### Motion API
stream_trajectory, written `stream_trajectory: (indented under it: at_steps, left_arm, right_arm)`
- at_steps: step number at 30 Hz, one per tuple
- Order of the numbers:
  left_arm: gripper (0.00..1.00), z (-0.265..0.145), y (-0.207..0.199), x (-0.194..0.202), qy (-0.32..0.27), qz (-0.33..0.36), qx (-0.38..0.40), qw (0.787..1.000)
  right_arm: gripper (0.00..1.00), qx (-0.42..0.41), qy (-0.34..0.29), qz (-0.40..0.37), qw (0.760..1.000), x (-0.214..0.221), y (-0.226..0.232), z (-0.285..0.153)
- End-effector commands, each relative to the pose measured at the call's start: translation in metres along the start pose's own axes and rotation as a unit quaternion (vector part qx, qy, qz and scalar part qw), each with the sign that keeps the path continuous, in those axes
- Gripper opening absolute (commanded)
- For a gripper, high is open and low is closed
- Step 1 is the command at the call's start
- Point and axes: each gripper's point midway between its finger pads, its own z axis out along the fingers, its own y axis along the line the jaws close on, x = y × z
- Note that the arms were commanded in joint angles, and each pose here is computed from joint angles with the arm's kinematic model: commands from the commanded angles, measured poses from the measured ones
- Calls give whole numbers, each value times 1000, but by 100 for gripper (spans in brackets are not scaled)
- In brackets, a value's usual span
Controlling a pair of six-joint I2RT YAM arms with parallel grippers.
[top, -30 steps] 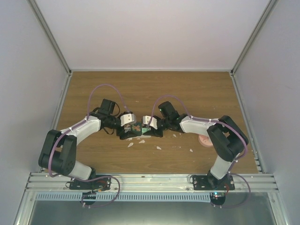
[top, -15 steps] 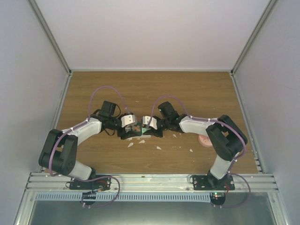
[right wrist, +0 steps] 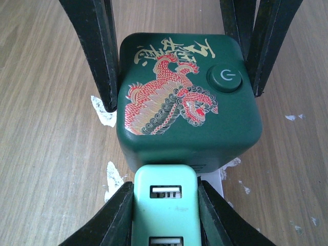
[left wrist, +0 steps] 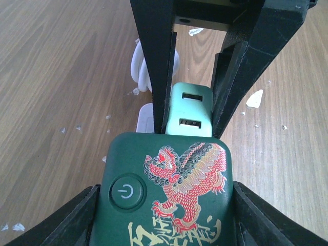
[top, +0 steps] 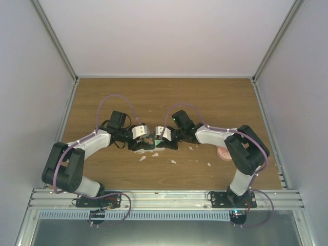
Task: Pull the plug off the socket
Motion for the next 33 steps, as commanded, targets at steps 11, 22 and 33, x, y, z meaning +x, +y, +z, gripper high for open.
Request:
stream_trajectory:
  at_steps: [11,22,33]
  left_arm:
    - [39,-21,-13,-43,-89,56,2,994]
    - [36,-32,-12,-55,-115,62,-11,991]
    - [34,-54,14,-39,-113,-11,-16,993]
  right_arm:
    - [1,-17,34,18,999,14,0,15]
    - [1,-15,54,27,998,25,-3,21]
    - [1,-17,54,25,998,25,-2,20]
